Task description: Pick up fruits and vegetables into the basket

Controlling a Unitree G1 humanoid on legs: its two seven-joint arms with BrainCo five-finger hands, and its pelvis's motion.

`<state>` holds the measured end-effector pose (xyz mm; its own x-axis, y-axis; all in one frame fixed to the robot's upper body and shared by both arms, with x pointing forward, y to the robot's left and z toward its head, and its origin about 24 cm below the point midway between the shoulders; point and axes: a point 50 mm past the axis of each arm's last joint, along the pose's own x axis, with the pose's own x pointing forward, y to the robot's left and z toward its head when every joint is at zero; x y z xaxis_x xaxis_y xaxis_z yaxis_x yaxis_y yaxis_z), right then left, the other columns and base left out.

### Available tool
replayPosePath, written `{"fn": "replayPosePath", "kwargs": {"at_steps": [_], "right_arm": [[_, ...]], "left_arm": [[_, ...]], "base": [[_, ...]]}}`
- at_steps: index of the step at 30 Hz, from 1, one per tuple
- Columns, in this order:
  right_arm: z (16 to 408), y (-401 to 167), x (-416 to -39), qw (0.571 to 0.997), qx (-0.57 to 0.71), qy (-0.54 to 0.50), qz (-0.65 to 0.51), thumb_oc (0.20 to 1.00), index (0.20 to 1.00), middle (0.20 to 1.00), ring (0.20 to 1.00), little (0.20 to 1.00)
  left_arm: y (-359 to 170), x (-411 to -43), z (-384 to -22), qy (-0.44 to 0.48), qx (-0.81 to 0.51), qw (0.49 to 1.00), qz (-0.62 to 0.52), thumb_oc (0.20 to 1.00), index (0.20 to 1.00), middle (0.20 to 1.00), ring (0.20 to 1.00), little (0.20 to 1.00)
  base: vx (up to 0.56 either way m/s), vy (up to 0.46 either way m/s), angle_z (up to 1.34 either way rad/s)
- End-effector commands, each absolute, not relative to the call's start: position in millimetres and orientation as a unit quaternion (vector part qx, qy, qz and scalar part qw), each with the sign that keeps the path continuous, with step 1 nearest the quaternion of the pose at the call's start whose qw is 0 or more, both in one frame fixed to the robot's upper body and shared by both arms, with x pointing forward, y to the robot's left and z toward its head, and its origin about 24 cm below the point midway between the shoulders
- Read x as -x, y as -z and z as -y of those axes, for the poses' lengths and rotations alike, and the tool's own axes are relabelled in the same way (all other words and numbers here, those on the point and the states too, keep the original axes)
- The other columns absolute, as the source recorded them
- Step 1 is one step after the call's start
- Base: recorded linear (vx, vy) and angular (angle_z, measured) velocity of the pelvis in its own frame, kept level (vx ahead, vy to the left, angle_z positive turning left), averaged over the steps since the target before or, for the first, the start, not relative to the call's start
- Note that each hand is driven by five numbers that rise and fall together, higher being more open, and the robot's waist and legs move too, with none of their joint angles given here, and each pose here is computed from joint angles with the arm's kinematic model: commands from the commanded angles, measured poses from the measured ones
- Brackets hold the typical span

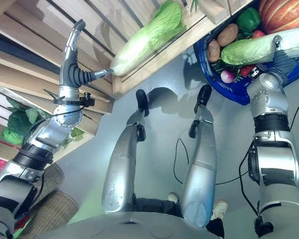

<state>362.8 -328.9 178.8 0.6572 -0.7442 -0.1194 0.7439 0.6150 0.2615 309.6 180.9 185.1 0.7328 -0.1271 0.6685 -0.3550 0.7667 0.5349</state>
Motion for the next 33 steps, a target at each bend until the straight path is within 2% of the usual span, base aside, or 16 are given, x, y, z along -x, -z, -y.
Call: {"fn": "replayPosePath", "kwargs": {"at_steps": [1, 10, 11, 12, 15, 21, 33], "right_arm": [[351, -189, -354, 0.901, -0.105, 0.421, 0.001, 0.200, 0.200, 0.200, 0.200, 0.200], [371, -177, -350, 0.909, -0.031, 0.410, -0.071, 0.200, 0.200, 0.200, 0.200, 0.200], [371, -177, -350, 0.907, -0.019, 0.413, -0.075, 0.790, 0.790, 0.790, 0.790, 0.790], [373, -176, -349, 0.905, -0.004, 0.418, -0.082, 1.000, 1.000, 1.000, 1.000, 1.000], [379, -175, -345, 0.901, 0.017, 0.426, -0.083, 1.000, 1.000, 1.000, 1.000, 1.000], [387, -185, -338, 0.866, 0.092, 0.488, -0.052, 1.000, 1.000, 1.000, 1.000, 1.000], [350, -163, -326, 0.883, 0.041, 0.463, 0.060, 1.000, 1.000, 1.000, 1.000, 1.000]], "left_arm": [[-194, -301, -171, -0.054, -0.305, 0.864, 0.398, 1.000, 1.000, 1.000, 1.000, 1.000], [-204, -305, -177, -0.067, -0.314, 0.854, 0.410, 1.000, 1.000, 1.000, 1.000, 1.000], [-205, -305, -178, -0.070, -0.314, 0.853, 0.410, 1.000, 1.000, 1.000, 1.000, 1.000], [-206, -305, -180, -0.073, -0.315, 0.853, 0.411, 1.000, 1.000, 1.000, 1.000, 1.000], [-207, -305, -181, -0.073, -0.315, 0.851, 0.414, 1.000, 1.000, 1.000, 1.000, 1.000], [-210, -303, -180, -0.075, -0.314, 0.844, 0.428, 1.000, 1.000, 1.000, 1.000, 1.000], [-209, -297, -186, -0.119, -0.323, 0.834, 0.432, 1.000, 1.000, 1.000, 1.000, 1.000]], "base": [[0.01, -0.071, 0.12], [0.02, -0.056, 0.08], [0.00, 0.000, 0.00], [0.00, 0.000, 0.00], [0.00, 0.000, 0.00], [0.00, 0.005, 0.00], [-0.01, 0.069, -0.02]]}}
